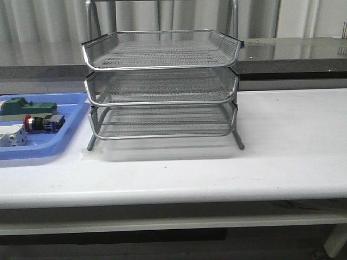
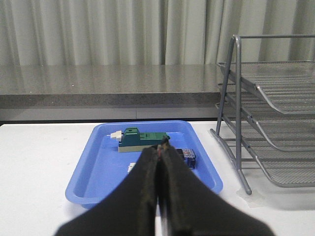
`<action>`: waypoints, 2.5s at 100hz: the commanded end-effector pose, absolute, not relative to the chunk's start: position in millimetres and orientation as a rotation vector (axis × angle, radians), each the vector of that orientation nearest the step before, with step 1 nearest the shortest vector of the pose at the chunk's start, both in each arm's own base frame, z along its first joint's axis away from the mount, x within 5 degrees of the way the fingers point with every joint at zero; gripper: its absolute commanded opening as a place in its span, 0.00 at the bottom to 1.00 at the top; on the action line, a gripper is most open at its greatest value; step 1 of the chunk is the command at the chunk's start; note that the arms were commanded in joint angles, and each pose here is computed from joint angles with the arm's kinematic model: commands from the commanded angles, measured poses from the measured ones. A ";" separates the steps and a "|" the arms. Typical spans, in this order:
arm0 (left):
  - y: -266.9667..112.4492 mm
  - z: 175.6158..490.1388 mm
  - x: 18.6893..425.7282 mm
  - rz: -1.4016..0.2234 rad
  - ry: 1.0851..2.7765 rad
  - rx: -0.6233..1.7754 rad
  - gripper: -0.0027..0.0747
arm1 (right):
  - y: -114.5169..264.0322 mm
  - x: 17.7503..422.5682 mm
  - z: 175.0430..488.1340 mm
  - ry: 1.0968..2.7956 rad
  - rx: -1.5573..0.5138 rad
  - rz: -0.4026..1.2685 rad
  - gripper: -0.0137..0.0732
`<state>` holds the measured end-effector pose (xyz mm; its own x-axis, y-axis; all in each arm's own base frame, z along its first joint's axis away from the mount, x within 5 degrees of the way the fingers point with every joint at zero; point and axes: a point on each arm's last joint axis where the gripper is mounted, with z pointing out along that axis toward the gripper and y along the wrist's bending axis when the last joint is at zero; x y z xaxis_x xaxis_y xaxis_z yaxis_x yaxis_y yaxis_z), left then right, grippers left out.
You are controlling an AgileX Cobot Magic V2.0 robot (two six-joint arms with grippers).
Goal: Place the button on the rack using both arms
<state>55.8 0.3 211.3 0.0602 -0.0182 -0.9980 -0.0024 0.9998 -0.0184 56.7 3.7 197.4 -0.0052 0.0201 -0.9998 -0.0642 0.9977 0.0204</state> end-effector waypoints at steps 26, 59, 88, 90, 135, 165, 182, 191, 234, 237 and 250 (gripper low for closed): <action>-0.4 202.0 55.3 -0.025 1.448 -0.016 0.01 | 3.0 53.7 212.7 1.452 -0.030 0.058 0.09; -0.4 202.0 55.3 -0.025 1.448 -0.016 0.01 | 3.0 53.7 212.7 1.452 -0.030 0.058 0.09; -0.4 202.0 55.3 -0.025 1.448 -0.016 0.01 | 3.0 53.3 215.2 1.426 -0.031 0.057 0.09; -0.4 202.0 55.3 -0.025 1.448 -0.016 0.01 | 3.0 53.3 215.6 1.422 -0.031 0.057 0.09; -0.4 202.0 55.3 -0.025 1.448 -0.016 0.01 | 4.0 48.3 271.7 1.478 0.025 0.141 0.09; -0.4 202.0 55.3 -0.025 1.448 -0.016 0.01 | 8.6 64.1 325.1 1.745 0.020 0.180 0.09; -0.4 202.0 55.3 -0.025 1.448 -0.016 0.01 | 11.0 86.8 346.4 1.895 0.013 0.183 0.09; -0.4 202.0 55.3 -0.025 1.448 -0.016 0.01 | 12.2 102.6 351.9 1.967 0.012 0.182 0.09; -0.4 202.0 55.3 -0.025 1.448 -0.016 0.01 | 18.4 154.1 336.5 2.161 0.053 0.241 0.10; -0.4 202.0 55.3 -0.025 1.448 -0.016 0.01 | 18.4 155.3 335.6 2.167 0.054 0.241 0.11; -0.4 202.0 55.3 -0.025 1.448 -0.016 0.01 | 18.6 157.9 333.6 2.180 0.056 0.242 0.26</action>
